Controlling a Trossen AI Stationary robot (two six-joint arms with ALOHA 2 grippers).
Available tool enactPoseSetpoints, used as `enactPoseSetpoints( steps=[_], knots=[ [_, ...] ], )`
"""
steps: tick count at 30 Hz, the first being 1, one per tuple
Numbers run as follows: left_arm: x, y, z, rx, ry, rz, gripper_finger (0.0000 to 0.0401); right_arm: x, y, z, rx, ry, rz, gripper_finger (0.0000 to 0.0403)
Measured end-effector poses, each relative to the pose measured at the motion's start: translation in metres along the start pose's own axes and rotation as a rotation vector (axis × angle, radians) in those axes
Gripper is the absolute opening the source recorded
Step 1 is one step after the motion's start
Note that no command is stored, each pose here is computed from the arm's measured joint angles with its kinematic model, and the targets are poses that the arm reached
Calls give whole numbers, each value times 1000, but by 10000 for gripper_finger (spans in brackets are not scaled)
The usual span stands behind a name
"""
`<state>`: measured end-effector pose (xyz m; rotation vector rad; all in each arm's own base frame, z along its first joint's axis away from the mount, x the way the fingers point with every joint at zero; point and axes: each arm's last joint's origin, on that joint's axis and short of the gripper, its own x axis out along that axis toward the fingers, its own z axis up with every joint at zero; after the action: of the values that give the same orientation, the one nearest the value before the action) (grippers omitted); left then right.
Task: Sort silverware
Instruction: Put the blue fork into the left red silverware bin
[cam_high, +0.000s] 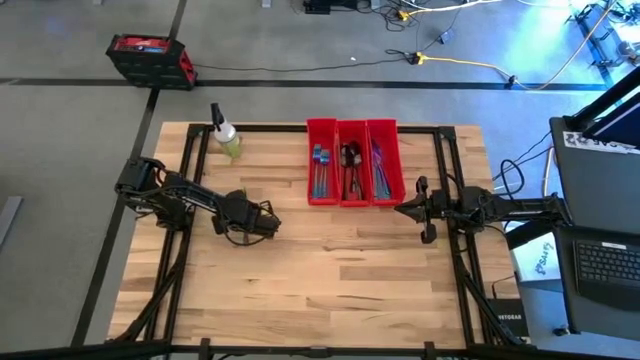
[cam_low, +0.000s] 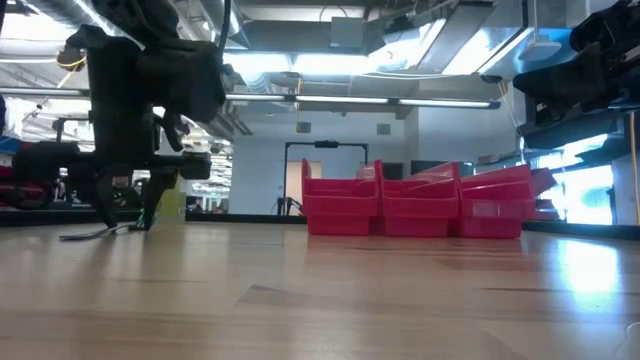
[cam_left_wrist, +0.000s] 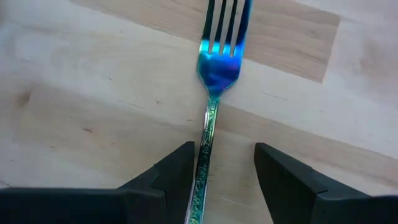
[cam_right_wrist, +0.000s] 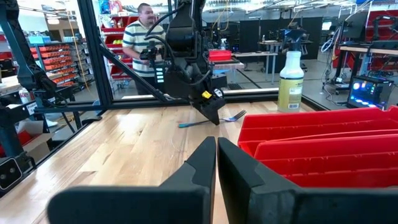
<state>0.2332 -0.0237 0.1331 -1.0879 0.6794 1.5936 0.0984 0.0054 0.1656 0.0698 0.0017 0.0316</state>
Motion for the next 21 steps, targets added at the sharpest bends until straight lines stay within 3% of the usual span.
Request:
enactPoseSetpoints(
  steps=[8, 17, 21],
  knots=[
    [1, 2, 3, 37, -18, 27, 150, 0, 0, 0, 0, 0, 0, 1],
    [4, 1, 8, 55, -2, 57, 58, 0, 0, 0, 0, -1, 0, 1],
    [4, -2, 7, 87, 10, 32, 39, 0, 0, 0, 0, 0, 0, 1]
  ],
)
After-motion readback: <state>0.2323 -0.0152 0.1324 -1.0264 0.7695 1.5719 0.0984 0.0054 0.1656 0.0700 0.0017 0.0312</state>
